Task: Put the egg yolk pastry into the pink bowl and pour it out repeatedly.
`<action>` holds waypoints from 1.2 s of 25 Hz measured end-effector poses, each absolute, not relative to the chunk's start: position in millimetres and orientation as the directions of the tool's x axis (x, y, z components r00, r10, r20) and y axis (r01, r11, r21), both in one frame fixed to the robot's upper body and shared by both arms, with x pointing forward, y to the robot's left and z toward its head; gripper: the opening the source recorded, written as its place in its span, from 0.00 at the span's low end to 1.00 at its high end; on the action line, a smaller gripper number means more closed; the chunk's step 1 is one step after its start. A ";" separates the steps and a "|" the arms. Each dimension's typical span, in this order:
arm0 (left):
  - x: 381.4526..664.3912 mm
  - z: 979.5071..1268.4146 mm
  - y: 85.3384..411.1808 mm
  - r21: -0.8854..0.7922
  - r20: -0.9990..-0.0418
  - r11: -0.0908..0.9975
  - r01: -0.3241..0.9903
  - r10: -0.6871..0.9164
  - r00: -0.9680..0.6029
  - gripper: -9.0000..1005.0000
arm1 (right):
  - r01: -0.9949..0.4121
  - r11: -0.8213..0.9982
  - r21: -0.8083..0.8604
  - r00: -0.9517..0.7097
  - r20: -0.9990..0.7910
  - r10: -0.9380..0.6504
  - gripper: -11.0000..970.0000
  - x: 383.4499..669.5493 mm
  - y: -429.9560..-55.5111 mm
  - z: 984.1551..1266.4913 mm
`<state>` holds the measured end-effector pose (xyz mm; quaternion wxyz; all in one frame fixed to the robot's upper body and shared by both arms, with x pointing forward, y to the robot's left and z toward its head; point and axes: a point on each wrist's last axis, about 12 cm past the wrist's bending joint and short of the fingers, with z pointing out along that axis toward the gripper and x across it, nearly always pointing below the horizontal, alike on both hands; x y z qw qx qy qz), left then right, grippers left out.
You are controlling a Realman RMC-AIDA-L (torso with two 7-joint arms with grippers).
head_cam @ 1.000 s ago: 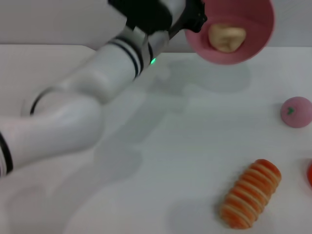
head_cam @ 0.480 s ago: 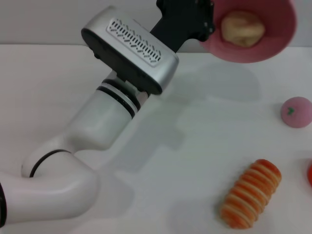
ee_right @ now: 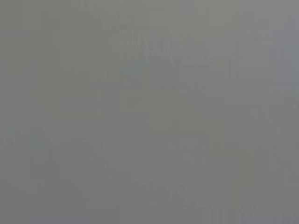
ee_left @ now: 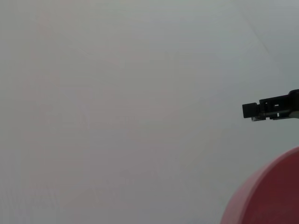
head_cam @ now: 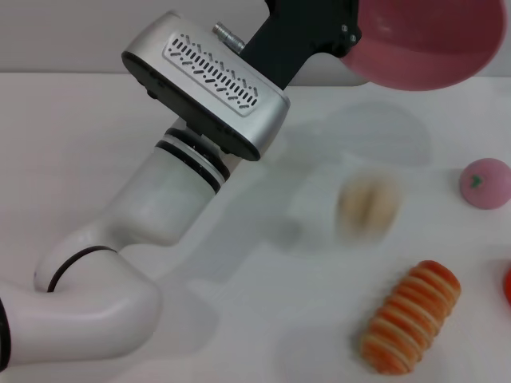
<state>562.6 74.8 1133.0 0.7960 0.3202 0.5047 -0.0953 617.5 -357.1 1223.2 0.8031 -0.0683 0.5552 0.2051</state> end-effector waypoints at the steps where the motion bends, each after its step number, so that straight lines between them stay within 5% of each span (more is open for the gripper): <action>1: 563.5 1133.3 74.8 0.416 -0.864 0.776 0.474 0.173 0.473 0.05 | -0.405 0.907 0.119 0.299 -0.920 0.254 0.51 617.5 -357.1 1223.0; 11: 591.5 1133.0 69.6 0.352 -0.927 0.760 0.546 0.201 0.317 0.05 | -0.466 0.882 0.072 0.279 -0.934 0.224 0.51 617.7 -340.5 1224.9; 18: 654.5 1154.0 76.6 0.220 -0.953 0.792 0.569 0.300 -0.050 0.05 | -0.598 0.800 -0.046 0.248 -0.960 0.129 0.51 603.7 -310.8 1262.9; 24: 687.3 1178.5 104.0 0.093 -0.894 0.811 0.577 0.323 -0.311 0.05 | -0.743 0.648 -0.168 0.160 -0.985 -0.072 0.51 574.8 -269.3 1313.8; 30: 694.1 1185.8 138.8 -0.001 -0.800 0.783 0.622 0.372 -0.471 0.05 | -0.857 0.474 -0.202 0.011 -0.927 -0.375 0.51 555.2 -219.2 1333.3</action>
